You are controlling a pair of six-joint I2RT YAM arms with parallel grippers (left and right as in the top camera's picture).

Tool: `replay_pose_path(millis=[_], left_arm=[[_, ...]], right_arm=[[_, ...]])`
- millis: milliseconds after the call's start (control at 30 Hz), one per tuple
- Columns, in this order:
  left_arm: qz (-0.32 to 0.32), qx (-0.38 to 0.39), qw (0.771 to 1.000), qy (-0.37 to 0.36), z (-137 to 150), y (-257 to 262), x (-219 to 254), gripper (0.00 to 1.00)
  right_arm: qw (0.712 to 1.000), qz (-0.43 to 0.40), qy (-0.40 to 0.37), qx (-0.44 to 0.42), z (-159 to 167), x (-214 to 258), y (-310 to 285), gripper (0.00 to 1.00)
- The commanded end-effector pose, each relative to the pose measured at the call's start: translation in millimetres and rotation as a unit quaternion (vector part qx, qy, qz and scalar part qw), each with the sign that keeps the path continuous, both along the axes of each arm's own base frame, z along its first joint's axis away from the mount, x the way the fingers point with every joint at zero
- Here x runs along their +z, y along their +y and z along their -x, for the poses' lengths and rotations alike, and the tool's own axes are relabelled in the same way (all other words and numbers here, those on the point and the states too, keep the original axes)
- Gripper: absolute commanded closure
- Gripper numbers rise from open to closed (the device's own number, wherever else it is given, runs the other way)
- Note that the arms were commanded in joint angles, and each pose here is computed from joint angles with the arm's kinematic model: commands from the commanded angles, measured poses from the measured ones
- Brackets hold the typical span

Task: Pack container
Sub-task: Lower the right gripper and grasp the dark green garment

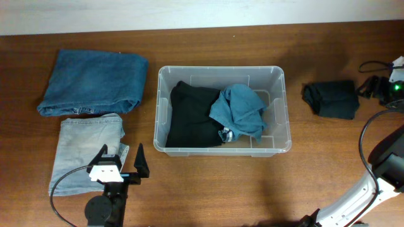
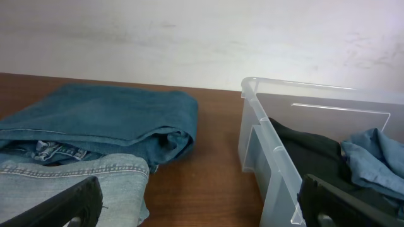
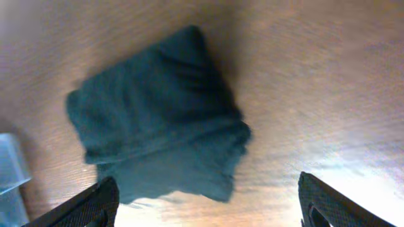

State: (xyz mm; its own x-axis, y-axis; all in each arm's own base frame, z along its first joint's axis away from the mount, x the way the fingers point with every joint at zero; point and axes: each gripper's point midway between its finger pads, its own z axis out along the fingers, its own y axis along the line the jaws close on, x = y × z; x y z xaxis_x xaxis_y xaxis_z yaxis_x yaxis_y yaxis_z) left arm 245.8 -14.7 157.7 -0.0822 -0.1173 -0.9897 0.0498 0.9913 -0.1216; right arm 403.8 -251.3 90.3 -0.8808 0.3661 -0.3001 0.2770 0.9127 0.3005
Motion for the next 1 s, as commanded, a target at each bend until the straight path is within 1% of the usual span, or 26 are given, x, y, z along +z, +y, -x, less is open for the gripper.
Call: replay_pose_path(millis=[0,200,367,533,767,967], left_arm=[[-0.008,0.001,1.000,0.002,0,1,-2,0.01],[-0.008,0.001,1.000,0.002,0,1,-2,0.00],[-0.008,0.001,1.000,0.002,0,1,-2,0.01],[-0.008,0.001,1.000,0.002,0,1,-2,0.01],[-0.008,0.001,1.000,0.002,0,1,-2,0.01],[-0.008,0.001,1.000,0.002,0,1,-2,0.01]], right_arm=[[0.998,-0.041,-0.015,0.044,-16,-19,22,0.16],[0.997,-0.048,-0.001,0.052,-21,-40,29,0.15],[0.999,-0.019,0.035,0.026,-14,-53,15,0.14],[0.999,-0.025,0.038,0.028,-14,-58,17,0.14],[0.997,-0.045,0.061,0.034,-12,-82,27,0.14],[0.996,-0.057,0.056,0.044,-17,-84,38,0.15]])
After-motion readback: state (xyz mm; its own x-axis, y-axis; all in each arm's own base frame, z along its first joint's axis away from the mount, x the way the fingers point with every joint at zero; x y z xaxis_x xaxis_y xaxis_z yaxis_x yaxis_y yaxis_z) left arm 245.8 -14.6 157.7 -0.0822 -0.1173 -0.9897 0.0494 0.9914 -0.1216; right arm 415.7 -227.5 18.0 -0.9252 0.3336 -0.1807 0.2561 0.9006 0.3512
